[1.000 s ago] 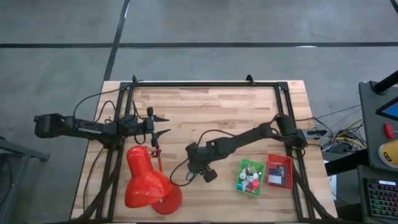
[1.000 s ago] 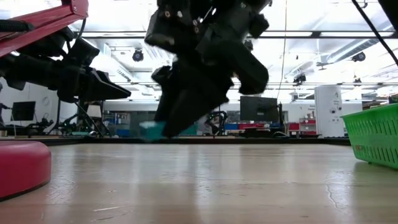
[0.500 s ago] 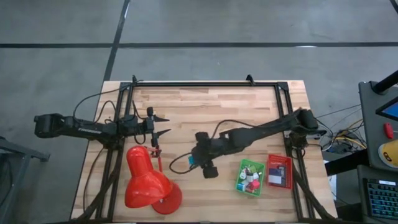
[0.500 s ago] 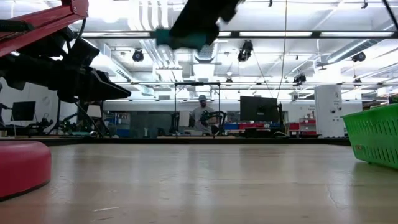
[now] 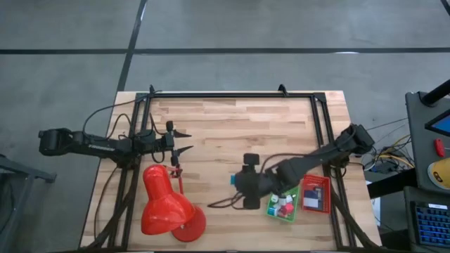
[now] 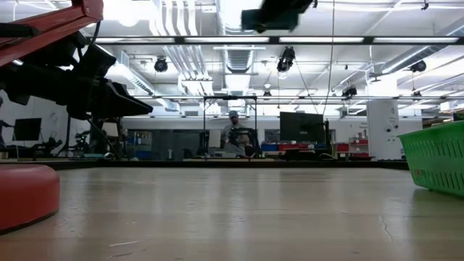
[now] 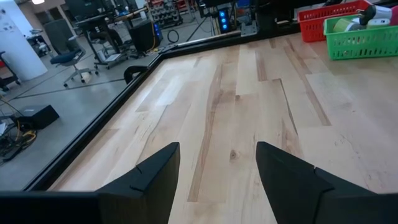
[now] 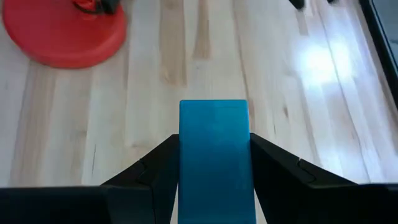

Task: Pick & Place Office items
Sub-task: Put the light blue digital clock into the red basket

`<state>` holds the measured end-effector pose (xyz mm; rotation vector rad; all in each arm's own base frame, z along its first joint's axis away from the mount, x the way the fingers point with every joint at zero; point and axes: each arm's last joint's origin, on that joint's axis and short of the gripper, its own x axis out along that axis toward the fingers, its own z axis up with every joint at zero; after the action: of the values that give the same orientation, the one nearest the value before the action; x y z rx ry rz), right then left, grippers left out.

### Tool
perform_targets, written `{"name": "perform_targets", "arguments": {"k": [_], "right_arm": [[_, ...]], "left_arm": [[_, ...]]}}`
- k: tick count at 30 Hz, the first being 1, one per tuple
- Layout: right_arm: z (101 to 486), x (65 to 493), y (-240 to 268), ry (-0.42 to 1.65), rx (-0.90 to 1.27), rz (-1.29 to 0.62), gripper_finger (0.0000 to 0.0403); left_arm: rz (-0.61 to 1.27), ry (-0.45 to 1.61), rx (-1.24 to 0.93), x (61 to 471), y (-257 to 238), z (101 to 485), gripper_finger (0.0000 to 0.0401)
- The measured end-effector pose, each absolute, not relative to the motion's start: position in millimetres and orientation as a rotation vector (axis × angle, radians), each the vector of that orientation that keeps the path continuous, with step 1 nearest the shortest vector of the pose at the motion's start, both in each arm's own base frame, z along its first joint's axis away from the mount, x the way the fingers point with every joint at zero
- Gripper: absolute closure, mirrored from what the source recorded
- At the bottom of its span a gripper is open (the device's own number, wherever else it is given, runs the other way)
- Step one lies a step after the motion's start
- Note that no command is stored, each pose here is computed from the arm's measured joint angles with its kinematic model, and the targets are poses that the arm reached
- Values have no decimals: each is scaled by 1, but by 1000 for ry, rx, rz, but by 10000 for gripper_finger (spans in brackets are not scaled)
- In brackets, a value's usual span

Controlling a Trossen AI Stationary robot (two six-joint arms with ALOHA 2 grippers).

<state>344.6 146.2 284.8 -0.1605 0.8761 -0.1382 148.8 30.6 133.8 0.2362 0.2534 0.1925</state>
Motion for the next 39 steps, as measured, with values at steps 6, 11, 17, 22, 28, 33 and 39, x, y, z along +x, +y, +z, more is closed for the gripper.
{"name": "perform_targets", "arguments": {"k": [6,11,17,22,28,33,39], "right_arm": [[286,325,160,902,-94,-240,232],[283,314,167,922,-133,-271,232],[286,321,162,895,-204,-220,232],[291,341,149,832,-246,-69,232],[285,363,107,834,-248,86,232],[280,369,68,867,-190,148,232],[282,356,34,847,-213,180,232]], "left_arm": [[193,253,236,149,31,134,183],[193,253,236,149,31,134,183],[193,253,237,149,31,134,183],[193,254,236,149,31,134,183],[193,253,236,149,31,134,183],[193,253,237,149,31,134,183],[192,254,236,149,31,134,183]]}}
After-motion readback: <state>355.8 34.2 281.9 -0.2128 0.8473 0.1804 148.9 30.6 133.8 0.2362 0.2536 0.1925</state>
